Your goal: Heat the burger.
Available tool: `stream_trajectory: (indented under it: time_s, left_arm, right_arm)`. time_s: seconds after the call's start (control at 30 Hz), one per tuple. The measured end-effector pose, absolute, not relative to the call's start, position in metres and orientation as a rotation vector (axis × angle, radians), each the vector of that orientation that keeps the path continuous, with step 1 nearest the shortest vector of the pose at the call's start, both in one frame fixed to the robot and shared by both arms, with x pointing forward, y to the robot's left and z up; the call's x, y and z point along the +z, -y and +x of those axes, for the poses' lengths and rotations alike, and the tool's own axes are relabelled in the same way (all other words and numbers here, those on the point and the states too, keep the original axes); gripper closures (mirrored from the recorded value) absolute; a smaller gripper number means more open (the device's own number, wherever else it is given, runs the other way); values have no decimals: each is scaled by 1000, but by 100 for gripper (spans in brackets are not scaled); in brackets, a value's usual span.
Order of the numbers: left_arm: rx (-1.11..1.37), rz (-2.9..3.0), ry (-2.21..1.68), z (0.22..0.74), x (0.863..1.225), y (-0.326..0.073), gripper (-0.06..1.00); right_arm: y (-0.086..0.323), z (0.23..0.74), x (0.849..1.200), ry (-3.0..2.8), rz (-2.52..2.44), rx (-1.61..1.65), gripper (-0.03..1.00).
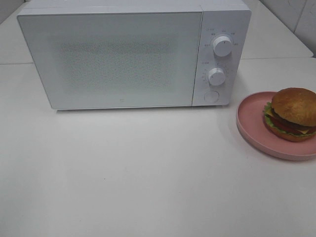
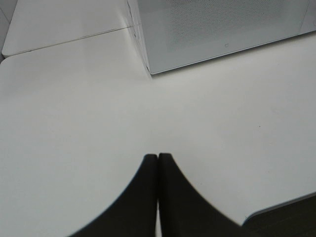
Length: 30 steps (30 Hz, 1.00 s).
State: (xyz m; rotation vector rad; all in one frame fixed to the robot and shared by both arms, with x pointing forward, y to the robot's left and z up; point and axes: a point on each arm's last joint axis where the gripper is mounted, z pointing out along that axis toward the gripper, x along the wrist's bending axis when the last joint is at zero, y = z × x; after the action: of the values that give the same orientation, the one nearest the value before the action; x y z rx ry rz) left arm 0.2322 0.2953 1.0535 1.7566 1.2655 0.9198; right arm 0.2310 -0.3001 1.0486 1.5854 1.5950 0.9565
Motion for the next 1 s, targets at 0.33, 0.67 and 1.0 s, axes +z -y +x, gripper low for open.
stream_trajectory:
  time_s: [0.33,0.67,1.0]
  left_arm:
    - [920,1756,-1264,232,1054,-295,94]
    - [920,1756,-1264,232,1054,-295,94]
    - [941,1742,-1295,232,1054,-295,94]
  right_arm:
    - [300,231,1049,-1595,1585,956,26]
    - [300,231,1049,-1595,1585,956,26]
    - [300,231,1049,-1595,1585,956,26]
